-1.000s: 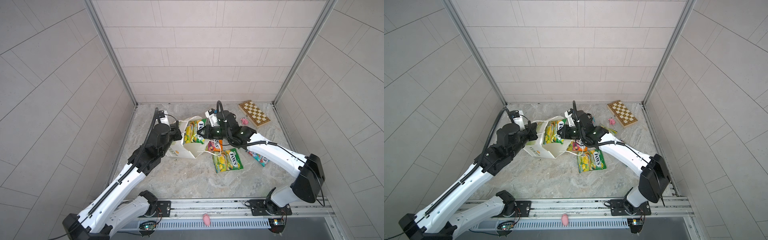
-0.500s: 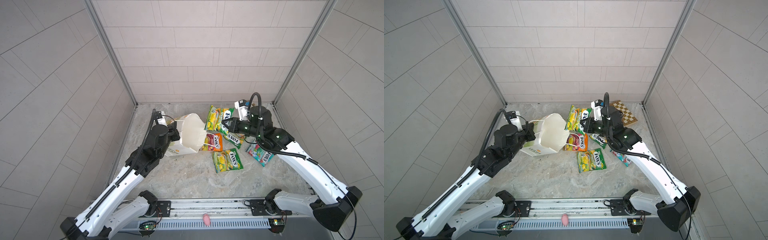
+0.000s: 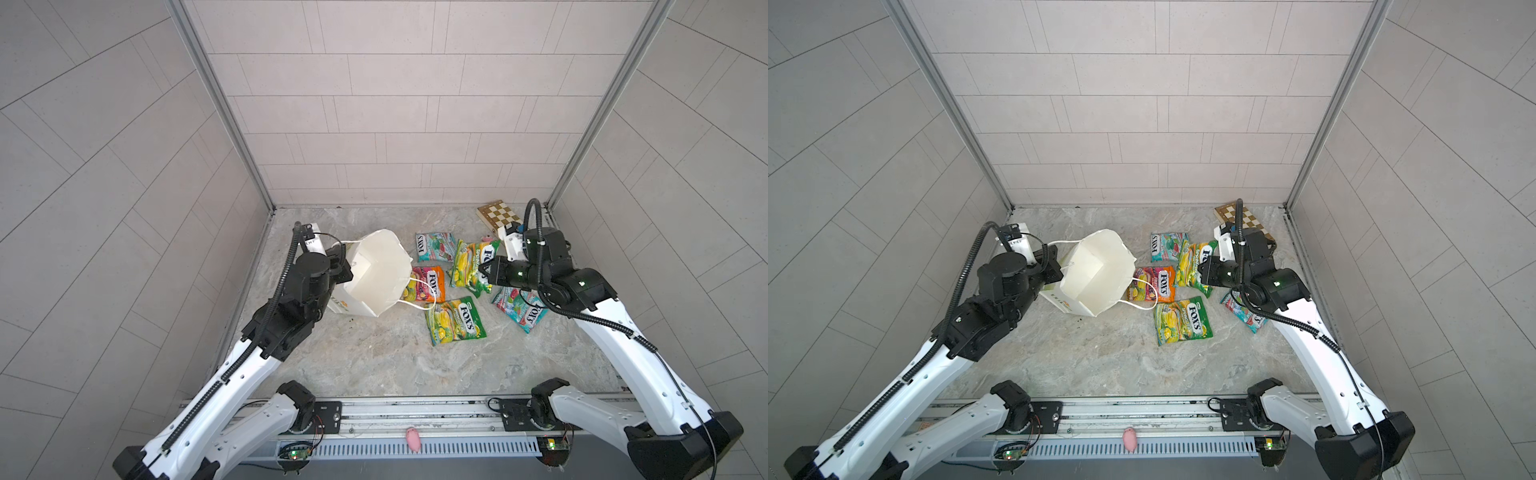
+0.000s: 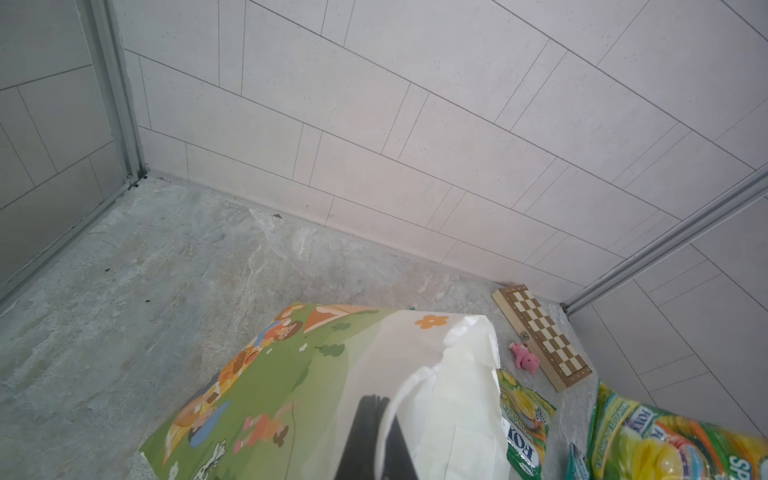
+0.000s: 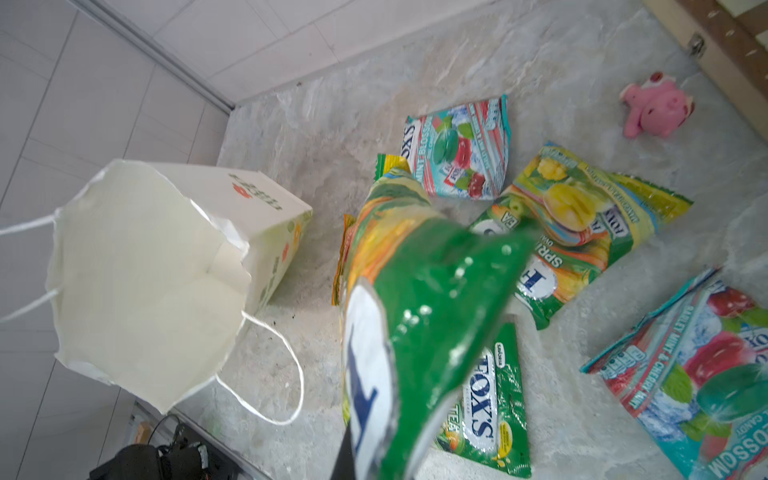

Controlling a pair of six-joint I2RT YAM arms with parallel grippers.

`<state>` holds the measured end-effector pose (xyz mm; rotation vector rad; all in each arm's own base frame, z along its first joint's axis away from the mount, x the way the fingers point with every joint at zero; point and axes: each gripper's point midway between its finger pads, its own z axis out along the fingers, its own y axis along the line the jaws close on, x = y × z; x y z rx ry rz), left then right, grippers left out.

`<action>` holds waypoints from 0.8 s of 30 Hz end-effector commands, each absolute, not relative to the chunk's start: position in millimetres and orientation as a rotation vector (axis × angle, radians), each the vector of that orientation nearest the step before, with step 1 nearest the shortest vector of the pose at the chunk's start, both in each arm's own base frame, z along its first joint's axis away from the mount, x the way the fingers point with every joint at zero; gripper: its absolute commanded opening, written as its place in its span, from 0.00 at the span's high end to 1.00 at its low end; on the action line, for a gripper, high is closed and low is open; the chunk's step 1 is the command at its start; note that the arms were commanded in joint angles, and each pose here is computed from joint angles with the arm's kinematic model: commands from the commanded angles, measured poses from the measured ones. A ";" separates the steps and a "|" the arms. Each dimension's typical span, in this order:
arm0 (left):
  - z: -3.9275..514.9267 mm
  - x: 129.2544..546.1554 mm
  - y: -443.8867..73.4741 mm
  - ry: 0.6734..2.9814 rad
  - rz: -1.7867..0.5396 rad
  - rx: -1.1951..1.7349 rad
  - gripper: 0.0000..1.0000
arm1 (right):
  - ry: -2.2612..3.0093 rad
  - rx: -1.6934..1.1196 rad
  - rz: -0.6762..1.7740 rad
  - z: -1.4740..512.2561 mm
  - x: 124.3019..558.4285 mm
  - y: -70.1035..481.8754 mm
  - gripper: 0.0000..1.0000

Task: Take the snacks out of the paper bag
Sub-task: 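Lower the green packet onto the floor beside the other packets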

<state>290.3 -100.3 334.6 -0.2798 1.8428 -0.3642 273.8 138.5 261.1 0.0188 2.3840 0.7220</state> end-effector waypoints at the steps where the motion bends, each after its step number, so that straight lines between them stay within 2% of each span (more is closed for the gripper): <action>1: 349.7 288.7 -94.0 1.788 -0.362 -0.303 1.00 | 2.440 -0.077 0.841 245.0 250.6 152.4 1.00; 7: 350.7 288.4 -92.3 1.775 -0.364 -0.314 1.00 | 2.467 -0.129 1.027 212.8 237.5 190.5 1.00; 24: 350.3 287.7 -97.0 1.785 -0.385 -0.290 1.00 | 2.567 -0.260 1.271 140.1 235.2 295.4 1.00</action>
